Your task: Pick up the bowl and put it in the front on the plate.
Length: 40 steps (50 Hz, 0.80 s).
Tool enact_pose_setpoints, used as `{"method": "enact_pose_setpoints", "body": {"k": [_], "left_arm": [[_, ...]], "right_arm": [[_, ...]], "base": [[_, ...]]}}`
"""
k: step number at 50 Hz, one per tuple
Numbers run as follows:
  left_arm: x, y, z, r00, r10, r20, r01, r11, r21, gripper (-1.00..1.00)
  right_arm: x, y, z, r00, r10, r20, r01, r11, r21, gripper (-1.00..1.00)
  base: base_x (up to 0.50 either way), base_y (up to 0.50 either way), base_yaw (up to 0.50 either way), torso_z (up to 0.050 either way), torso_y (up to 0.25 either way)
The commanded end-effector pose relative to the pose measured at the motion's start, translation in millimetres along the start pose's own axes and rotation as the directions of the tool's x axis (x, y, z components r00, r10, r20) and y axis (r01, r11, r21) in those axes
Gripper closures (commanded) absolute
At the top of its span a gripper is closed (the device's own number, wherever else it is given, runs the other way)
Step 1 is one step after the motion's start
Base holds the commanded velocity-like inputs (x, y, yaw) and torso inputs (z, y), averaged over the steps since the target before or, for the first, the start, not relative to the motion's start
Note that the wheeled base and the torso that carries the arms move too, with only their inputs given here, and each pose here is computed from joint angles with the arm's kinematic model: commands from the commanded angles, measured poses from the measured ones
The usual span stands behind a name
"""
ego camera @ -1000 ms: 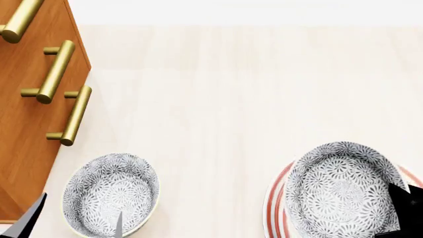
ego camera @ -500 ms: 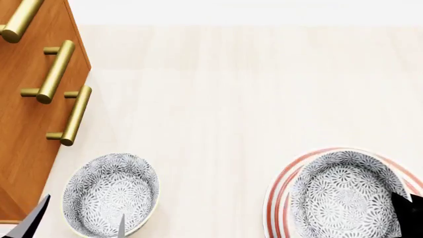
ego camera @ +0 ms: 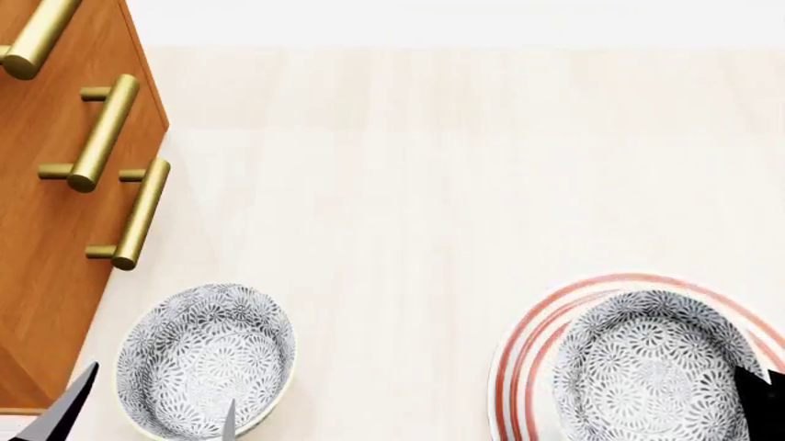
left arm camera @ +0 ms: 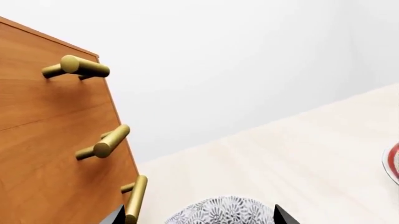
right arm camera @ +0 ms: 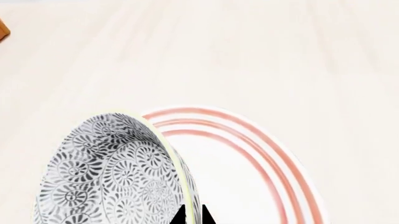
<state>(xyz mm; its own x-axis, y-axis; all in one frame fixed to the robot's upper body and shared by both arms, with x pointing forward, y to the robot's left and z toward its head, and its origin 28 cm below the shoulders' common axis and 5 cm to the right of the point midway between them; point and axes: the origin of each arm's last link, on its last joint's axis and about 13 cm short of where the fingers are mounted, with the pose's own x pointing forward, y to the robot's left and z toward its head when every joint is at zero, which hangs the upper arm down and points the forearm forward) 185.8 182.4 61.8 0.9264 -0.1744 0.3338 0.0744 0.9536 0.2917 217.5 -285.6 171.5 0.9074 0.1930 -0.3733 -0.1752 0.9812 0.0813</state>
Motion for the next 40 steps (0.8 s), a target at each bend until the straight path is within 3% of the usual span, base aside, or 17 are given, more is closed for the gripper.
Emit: {"method": "enact_pose_setpoints", "body": {"k": [1, 34, 40], "left_arm": [[-0.3, -1.3, 4.9, 0.999, -0.008, 0.052, 0.008, 1.0, -0.003, -1.0], [-1.3, -2.3, 3.7, 0.999, -0.019, 0.043, 0.019, 1.0, -0.003, -1.0], [-1.4, -2.6, 3.6, 0.999, -0.022, 0.042, 0.022, 1.0, -0.006, -1.0]], "right_arm": [[5.5, -3.5, 2.7, 0.999, -0.006, 0.044, 0.006, 1.0, -0.001, 1.0], [21.6, -10.9, -21.1, 0.998, -0.054, -0.02, 0.054, 0.999, 0.0, 1.0], [22.6, -11.7, -17.5, 0.997, -0.072, -0.008, 0.072, 0.997, -0.036, 1.0]], "base": [[0.0, 0.0, 0.0, 0.0, 0.0], [0.0, 0.0, 0.0, 0.0, 0.0], [0.0, 0.0, 0.0, 0.0, 0.0]]}}
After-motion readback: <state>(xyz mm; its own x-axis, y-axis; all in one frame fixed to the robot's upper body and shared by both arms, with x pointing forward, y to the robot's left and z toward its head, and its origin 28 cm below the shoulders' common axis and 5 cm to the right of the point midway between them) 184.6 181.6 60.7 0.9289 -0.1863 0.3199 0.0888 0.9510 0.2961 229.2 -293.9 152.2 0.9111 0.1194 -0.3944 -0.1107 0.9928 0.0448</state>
